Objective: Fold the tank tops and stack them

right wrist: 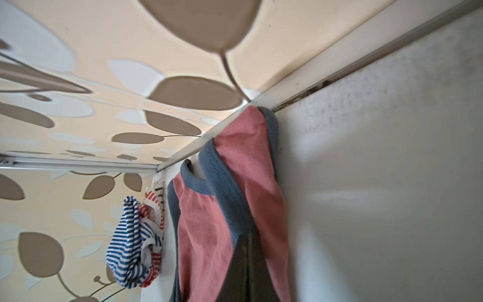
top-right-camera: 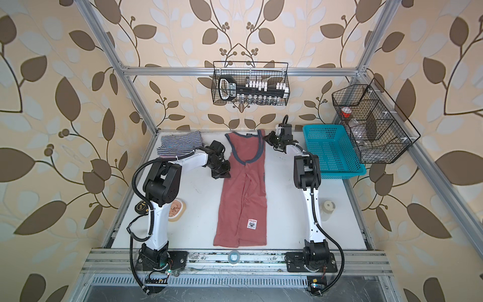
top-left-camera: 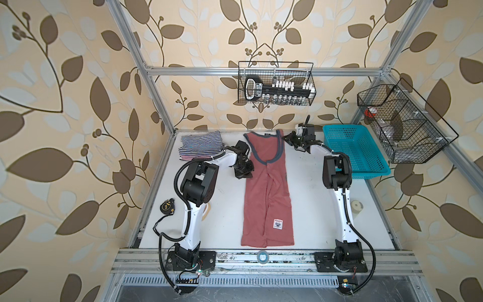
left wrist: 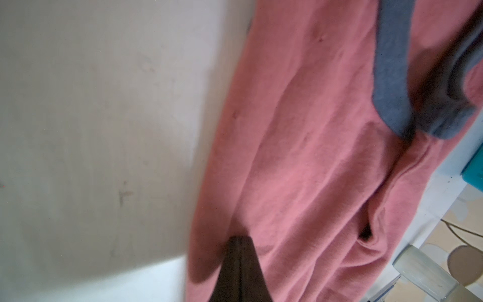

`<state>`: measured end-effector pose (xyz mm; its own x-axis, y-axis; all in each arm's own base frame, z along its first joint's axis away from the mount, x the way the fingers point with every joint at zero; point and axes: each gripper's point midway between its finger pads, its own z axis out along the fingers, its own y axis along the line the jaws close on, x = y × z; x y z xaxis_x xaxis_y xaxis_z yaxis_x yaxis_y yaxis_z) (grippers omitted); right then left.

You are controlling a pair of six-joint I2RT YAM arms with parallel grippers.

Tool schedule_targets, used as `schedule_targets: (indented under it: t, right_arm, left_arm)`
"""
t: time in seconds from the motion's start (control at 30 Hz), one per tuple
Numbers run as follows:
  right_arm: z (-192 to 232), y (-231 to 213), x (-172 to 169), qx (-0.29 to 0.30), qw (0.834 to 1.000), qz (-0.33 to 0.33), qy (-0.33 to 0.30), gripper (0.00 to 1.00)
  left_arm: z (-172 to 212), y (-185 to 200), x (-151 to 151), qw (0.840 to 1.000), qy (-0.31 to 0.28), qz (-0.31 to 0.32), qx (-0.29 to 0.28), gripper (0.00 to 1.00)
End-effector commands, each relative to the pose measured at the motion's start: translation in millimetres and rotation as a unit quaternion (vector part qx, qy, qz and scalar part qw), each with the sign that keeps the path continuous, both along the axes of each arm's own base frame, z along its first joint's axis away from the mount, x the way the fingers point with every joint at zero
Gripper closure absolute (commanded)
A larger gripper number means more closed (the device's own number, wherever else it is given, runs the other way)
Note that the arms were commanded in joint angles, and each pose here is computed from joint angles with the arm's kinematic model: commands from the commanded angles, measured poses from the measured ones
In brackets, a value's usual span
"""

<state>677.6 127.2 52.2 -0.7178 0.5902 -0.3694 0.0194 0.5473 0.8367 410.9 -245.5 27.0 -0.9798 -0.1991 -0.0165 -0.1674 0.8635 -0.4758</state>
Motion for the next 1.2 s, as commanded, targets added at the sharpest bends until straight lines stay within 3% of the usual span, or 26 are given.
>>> schedule_targets:
  t: [0.0,0.23,0.3,0.33,0.4,0.5,0.63,0.83,1.0,1.17]
  right_arm:
    - [35.0,-5.2,11.5,0.097,0.995,-0.015,-0.035,1.0]
    - [28.9,-27.3,15.7,0.103,0.993,-0.049,-0.02,1.0]
    - [37.9,-26.8,12.6,0.106,0.993,-0.042,-0.031,0.85]
    - [44.1,-25.5,9.2,0.105,0.993,-0.036,-0.038,0.71]
    - [57.8,-22.6,0.1,0.095,0.994,-0.023,-0.053,0.59]
    - [73.5,-20.8,-25.1,0.08,0.994,-0.011,-0.068,0.54]
    - [87.1,-15.5,-76.7,0.06,0.996,0.002,-0.069,0.54]
    - [80.4,20.1,-183.3,-0.033,0.997,0.062,-0.022,0.56]
    - [71.4,48.5,-271.0,-0.144,0.981,0.127,0.016,0.55]
    - [66.2,60.3,-350.1,-0.225,0.958,0.173,0.042,0.55]
  left_arm:
    - [-19.9,0.8,-13.4,0.999,0.033,-0.014,0.014,0.96]
    - [-18.4,2.4,-10.8,0.999,0.03,-0.014,0.024,0.95]
    - [-8.9,1.7,-4.4,0.999,0.018,-0.012,0.023,0.92]
    - [-0.8,0.2,0.3,1.0,0.007,-0.012,0.02,0.88]
    - [20.1,-1.5,11.5,1.0,-0.02,-0.011,0.019,0.76]
    - [61.6,-4.3,29.8,0.997,-0.069,-0.015,0.016,0.66]
    - [118.4,-3.4,36.1,0.992,-0.126,-0.018,0.008,0.62]
    - [145.0,28.8,-18.9,0.991,-0.128,-0.01,0.043,0.6]
    - [118.4,55.5,-93.2,0.992,-0.078,-0.013,0.093,0.58]
    - [85.6,57.3,-163.7,0.993,-0.045,-0.038,0.106,0.57]
